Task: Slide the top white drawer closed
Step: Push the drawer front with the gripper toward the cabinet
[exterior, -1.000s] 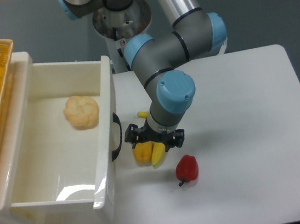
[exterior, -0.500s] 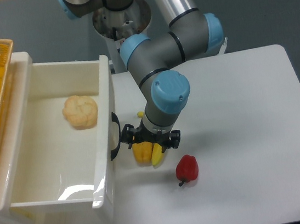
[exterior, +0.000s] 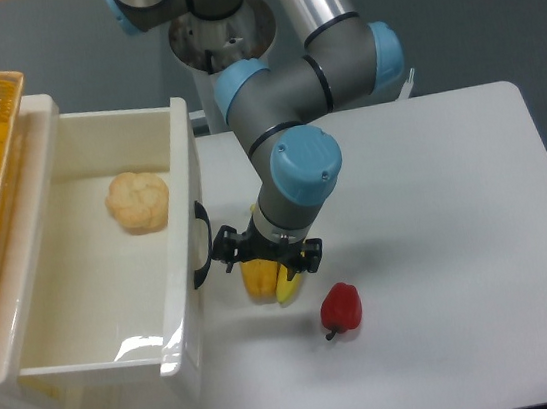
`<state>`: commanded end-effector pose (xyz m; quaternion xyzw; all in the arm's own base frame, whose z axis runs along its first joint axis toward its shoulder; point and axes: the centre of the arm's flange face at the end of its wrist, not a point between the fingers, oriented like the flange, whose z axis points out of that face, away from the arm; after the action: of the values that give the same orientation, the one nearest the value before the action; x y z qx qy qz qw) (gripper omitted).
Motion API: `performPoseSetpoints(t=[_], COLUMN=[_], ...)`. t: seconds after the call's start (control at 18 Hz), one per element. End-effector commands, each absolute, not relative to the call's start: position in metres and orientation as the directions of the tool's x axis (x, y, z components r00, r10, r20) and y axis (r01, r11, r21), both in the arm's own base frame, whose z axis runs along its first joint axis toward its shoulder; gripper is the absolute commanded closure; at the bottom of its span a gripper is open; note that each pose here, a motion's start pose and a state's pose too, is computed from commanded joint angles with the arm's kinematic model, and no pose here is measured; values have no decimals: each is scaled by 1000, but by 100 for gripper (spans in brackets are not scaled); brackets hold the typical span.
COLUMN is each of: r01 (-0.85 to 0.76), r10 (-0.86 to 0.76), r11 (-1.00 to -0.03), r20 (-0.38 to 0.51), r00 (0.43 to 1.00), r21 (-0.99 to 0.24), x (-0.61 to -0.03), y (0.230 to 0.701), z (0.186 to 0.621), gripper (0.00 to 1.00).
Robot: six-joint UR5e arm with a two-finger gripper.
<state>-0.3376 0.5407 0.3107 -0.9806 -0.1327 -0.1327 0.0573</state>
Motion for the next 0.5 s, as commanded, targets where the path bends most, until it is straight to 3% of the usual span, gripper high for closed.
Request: performPoseSetpoints(t=[0.5], r01=[256], r10=[225], r11=[-963], r20=[273], r00=[935], r21=[-83], x=[-323], y=[548], z=[315], gripper=[0])
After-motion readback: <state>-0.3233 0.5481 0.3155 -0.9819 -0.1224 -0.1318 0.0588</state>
